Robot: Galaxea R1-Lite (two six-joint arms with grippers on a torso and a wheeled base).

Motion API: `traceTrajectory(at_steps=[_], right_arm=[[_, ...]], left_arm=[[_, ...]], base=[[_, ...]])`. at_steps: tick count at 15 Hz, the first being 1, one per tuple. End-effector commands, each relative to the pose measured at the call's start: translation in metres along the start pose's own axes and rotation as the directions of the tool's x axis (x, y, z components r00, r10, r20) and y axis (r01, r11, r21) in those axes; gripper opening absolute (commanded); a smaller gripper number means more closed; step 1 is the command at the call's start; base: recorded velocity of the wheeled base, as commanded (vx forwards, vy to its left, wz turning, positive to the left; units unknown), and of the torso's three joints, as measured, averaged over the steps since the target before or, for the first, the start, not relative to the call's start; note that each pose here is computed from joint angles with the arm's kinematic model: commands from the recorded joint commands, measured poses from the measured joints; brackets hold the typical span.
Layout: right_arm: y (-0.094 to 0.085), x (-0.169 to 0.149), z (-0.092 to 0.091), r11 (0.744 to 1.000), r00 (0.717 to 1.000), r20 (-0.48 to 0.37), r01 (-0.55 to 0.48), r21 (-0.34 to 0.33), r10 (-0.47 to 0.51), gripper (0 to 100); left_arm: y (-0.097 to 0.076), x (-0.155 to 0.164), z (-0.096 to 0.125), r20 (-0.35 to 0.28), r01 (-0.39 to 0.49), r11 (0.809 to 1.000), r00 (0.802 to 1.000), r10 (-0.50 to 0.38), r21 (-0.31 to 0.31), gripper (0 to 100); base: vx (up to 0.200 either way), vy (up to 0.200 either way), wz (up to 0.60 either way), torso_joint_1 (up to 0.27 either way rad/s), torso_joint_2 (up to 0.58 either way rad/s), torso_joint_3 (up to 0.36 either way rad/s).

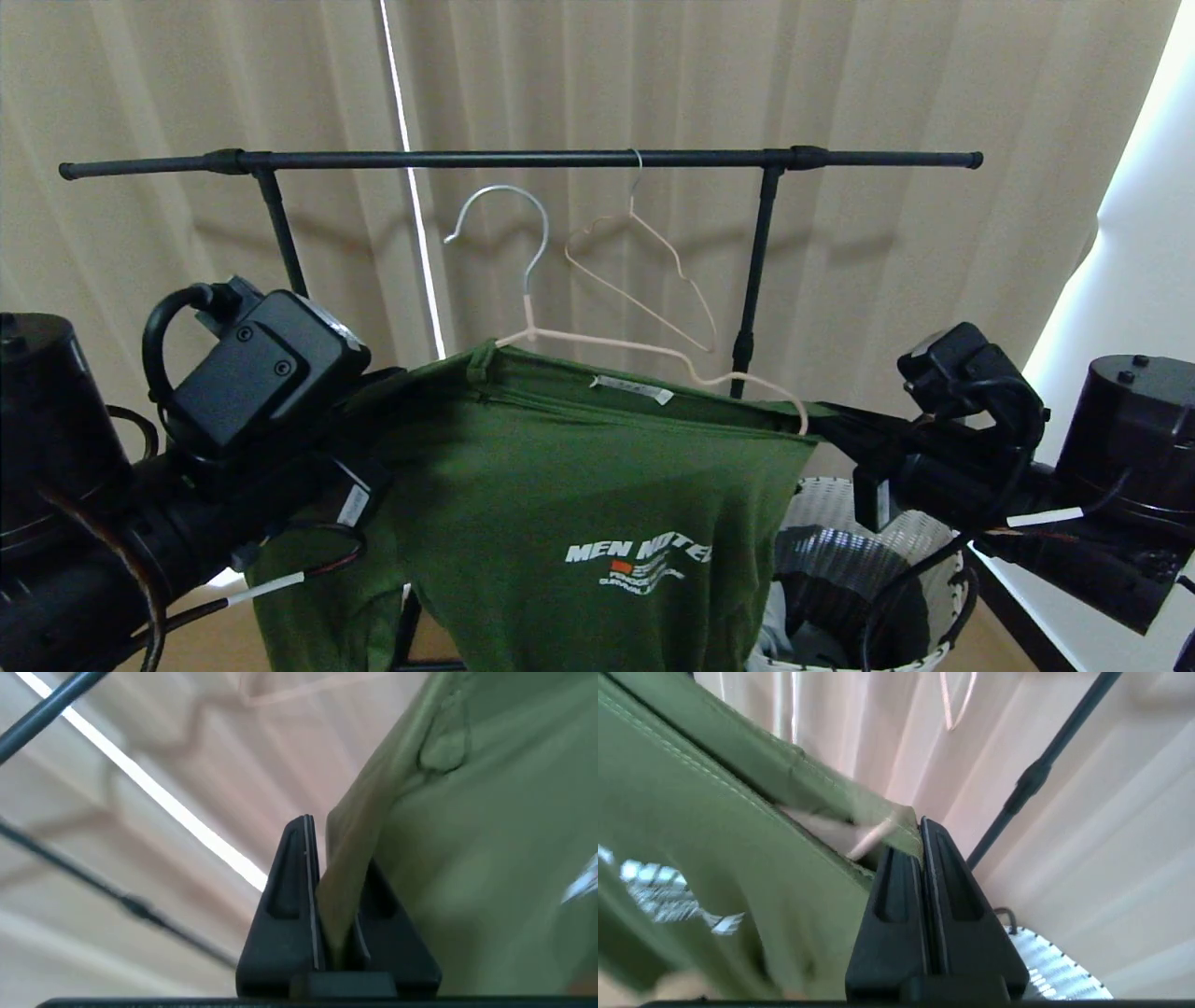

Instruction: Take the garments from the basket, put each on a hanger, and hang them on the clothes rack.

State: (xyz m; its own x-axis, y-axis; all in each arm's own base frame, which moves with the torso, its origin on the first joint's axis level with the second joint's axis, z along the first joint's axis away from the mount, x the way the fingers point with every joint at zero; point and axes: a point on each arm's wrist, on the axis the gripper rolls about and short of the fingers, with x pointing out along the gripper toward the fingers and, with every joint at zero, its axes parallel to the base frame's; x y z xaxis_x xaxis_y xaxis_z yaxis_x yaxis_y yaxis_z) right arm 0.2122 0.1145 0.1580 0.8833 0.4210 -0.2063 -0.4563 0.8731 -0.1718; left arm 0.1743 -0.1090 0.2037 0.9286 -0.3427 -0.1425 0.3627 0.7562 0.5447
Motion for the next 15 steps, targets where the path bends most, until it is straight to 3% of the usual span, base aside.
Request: traceTrajectory(at_steps=[1, 7, 8, 11, 13, 15], right_arm=[[-0.002, -0.004, 0.005, 1.0, 1.0, 0.024, 0.008, 0.001, -0.008, 0], [-0.001, -0.01, 0.012, 1.0, 0.999, 0.052, 0.001, -0.002, -0.001, 0], [0.0, -0.012, 0.012, 1.0, 0.998, 0.055, -0.004, -0.015, 0.005, 100], [0.006, -0.018, 0.015, 0.998, 0.997, 0.073, -0.033, -0.056, 0.038, 100], [0.018, -0.021, 0.016, 0.992, 0.99, 0.083, -0.109, -0.07, 0.114, 100], [0.027, -0.022, 0.02, 0.985, 0.983, 0.099, -0.15, -0.08, 0.157, 100]], left_arm=[[0.004, 0.0, -0.009, -0.037, -0.022, 1.0, 0.999, 0.022, 0.016, 0], [0.002, 0.007, -0.018, -0.086, -0.016, 0.999, 0.996, 0.02, 0.051, 0], [0.001, 0.009, -0.019, -0.093, -0.013, 0.999, 0.996, 0.018, 0.049, 0], [0.001, 0.018, -0.014, -0.077, -0.02, 0.999, 0.997, 0.022, 0.026, 0], [0.0, 0.031, -0.008, -0.044, -0.046, 0.999, 0.998, 0.044, -0.025, 0], [-0.002, 0.034, -0.011, -0.039, -0.049, 0.998, 0.998, 0.048, -0.031, 0]], base=[[0.0, 0.0, 0.0, 0.0, 0.0, 0.0], [0.0, 0.0, 0.0, 0.0, 0.0, 0.0], [0.0, 0.0, 0.0, 0.0, 0.0, 0.0], [0.0, 0.0, 0.0, 0.0, 0.0, 0.0], [0.0, 0.0, 0.0, 0.0, 0.0, 0.0], [0.0, 0.0, 0.0, 0.0, 0.0, 0.0]])
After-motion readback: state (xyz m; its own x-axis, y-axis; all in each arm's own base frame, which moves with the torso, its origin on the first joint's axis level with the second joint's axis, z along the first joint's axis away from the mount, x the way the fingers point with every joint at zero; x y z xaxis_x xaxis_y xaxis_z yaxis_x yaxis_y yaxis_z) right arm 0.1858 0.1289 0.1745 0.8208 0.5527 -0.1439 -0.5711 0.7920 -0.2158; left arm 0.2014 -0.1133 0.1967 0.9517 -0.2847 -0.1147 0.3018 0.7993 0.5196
